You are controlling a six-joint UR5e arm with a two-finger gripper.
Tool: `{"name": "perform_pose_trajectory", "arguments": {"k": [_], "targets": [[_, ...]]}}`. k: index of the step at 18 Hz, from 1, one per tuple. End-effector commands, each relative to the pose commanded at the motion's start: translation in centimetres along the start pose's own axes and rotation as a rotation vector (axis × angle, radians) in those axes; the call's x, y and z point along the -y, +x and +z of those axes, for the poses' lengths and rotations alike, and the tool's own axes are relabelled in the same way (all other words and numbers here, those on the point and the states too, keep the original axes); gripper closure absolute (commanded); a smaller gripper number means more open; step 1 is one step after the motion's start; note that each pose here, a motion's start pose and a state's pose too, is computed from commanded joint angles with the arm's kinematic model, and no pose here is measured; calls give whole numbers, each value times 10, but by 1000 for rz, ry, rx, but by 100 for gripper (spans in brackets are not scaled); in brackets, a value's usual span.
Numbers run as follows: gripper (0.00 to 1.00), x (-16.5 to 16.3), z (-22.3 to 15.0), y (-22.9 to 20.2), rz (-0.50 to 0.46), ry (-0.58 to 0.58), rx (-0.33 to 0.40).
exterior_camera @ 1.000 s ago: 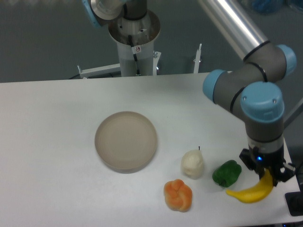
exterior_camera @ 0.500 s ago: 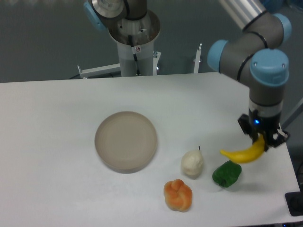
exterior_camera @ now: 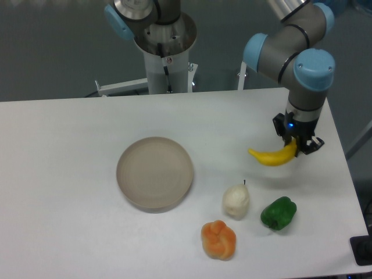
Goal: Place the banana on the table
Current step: 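Lift the banana and carry it past the green pepper toward the plate, then lower the banana onto the table beside the pear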
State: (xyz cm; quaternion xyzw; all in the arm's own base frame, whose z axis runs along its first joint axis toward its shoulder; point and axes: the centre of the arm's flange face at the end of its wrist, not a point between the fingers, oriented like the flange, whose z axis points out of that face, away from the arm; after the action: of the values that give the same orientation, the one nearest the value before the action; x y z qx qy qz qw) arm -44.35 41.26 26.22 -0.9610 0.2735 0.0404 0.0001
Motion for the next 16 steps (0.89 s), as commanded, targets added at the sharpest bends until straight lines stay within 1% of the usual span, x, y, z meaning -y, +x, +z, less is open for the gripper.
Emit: {"name": "perform_pose_trajectory", "arguments": {"k": [3, 5, 7, 9, 13, 16], "targets": [[67, 2, 3, 2, -95, 2, -6], [67, 6, 15, 7, -156, 3, -31], [67, 7, 18, 9, -196, 1, -38], [67, 8, 30, 16, -203, -1, -61], [67, 8, 44, 17, -199, -8, -84], [67, 8, 56, 21, -145, -9, -95]]}}
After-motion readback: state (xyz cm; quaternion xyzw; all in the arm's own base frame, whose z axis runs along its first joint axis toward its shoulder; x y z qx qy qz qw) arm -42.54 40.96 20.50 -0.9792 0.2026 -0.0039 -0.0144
